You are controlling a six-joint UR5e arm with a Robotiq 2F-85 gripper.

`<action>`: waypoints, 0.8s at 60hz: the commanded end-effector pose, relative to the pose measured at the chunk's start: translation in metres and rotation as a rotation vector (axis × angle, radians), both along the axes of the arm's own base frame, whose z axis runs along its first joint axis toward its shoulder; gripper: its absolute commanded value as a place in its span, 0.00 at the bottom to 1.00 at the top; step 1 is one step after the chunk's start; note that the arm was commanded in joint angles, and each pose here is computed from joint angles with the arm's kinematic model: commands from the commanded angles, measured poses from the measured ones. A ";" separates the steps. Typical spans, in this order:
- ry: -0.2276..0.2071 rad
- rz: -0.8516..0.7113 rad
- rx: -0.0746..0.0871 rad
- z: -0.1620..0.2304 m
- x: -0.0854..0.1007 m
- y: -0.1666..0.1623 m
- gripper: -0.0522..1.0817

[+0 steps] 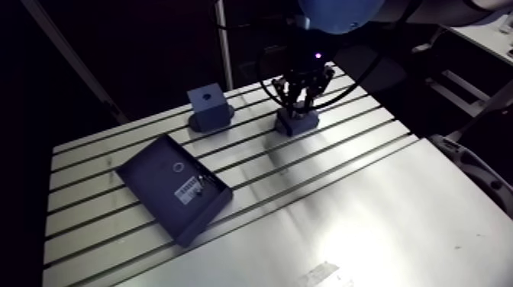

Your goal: Pick up the bearing and press it into the housing until flush.

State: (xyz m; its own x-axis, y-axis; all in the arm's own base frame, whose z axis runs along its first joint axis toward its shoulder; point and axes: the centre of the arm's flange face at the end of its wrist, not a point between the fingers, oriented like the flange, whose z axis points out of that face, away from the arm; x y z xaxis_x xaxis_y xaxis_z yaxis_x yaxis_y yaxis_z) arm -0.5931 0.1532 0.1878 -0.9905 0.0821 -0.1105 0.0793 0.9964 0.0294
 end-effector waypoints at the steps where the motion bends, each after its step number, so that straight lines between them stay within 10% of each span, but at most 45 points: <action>1: 0.003 0.001 0.003 0.001 -0.001 0.000 0.58; 48: -0.011 -0.002 -0.004 -0.007 0.000 0.001 0.58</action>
